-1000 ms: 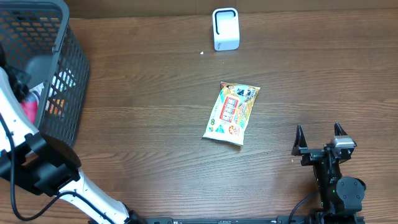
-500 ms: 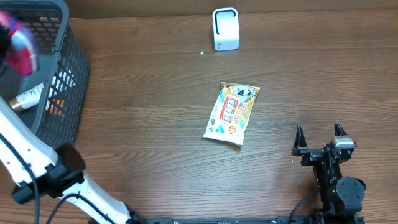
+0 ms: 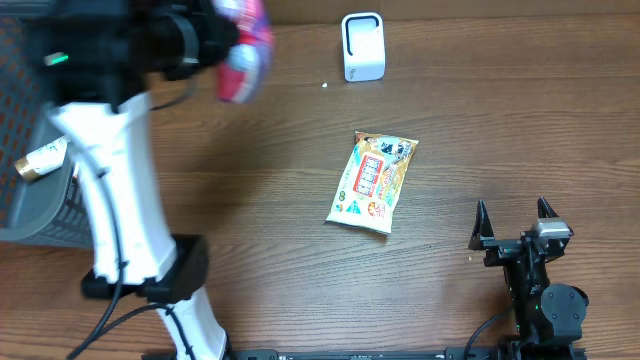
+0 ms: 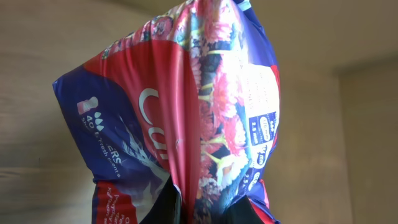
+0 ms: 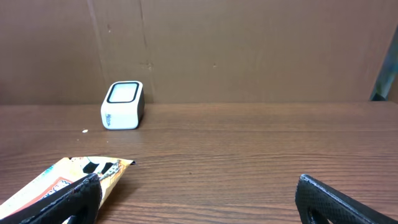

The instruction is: Scan the item barcode

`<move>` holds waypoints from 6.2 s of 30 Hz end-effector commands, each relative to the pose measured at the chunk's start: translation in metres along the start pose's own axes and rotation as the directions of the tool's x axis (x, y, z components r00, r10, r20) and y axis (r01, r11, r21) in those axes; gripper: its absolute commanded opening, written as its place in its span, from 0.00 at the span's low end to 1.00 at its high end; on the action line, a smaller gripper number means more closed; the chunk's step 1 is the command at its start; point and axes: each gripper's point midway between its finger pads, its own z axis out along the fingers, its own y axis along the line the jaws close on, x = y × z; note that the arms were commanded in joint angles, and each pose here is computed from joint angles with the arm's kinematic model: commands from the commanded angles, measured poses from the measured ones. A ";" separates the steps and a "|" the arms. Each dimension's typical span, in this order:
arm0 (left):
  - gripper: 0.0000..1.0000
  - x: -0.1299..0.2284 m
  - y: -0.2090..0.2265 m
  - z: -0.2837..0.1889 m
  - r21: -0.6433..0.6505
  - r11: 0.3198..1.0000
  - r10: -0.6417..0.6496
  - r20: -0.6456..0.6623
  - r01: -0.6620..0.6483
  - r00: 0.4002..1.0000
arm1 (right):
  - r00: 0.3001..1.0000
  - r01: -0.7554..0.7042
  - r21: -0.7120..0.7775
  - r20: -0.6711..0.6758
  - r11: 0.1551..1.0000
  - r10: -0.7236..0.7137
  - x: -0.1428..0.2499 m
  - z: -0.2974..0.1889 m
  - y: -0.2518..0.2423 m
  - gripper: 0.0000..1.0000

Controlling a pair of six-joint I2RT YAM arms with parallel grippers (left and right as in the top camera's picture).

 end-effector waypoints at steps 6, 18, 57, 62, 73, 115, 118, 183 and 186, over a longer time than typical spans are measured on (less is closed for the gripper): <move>0.04 0.093 -0.046 0.136 -0.009 0.987 0.146 -0.362 -0.160 0.921 | 1.000 0.005 0.012 0.006 1.000 -0.005 0.001 0.000 -0.002 1.00; 0.04 0.214 -0.067 0.254 -0.015 0.961 0.208 -0.622 -0.276 0.755 | 1.000 0.005 0.012 0.006 1.000 -0.005 0.001 0.000 -0.002 1.00; 1.00 -0.039 0.054 -0.037 -0.418 0.909 0.125 0.248 -0.011 0.961 | 1.000 0.005 0.011 0.006 1.000 -0.005 0.001 0.000 -0.002 1.00; 1.00 -0.052 0.148 -0.104 -0.454 0.820 -0.149 0.421 0.350 0.895 | 1.000 0.005 0.011 0.006 1.000 -0.005 0.001 0.000 -0.002 1.00; 1.00 -0.040 0.314 -0.161 -0.339 0.549 -0.534 0.560 0.764 0.633 | 1.000 0.005 0.012 0.006 1.000 -0.005 0.001 0.000 -0.002 1.00; 0.85 0.038 0.502 0.029 -0.713 0.282 -0.762 0.240 0.642 0.601 | 1.000 0.005 0.011 0.006 1.000 -0.005 0.001 0.000 -0.002 1.00; 0.79 0.037 0.501 0.030 -0.723 0.285 -0.754 0.237 0.629 0.613 | 1.000 0.005 0.012 0.006 1.000 -0.005 0.001 0.000 -0.002 1.00; 0.98 0.070 0.429 -0.063 -0.810 0.337 -0.674 0.148 0.479 0.724 | 1.000 0.005 0.012 0.006 1.000 -0.005 0.001 0.000 -0.002 1.00; 0.99 0.071 0.442 -0.056 -0.787 0.340 -0.687 0.165 0.514 0.707 | 1.000 0.005 0.012 0.006 1.000 -0.005 0.001 0.000 -0.002 1.00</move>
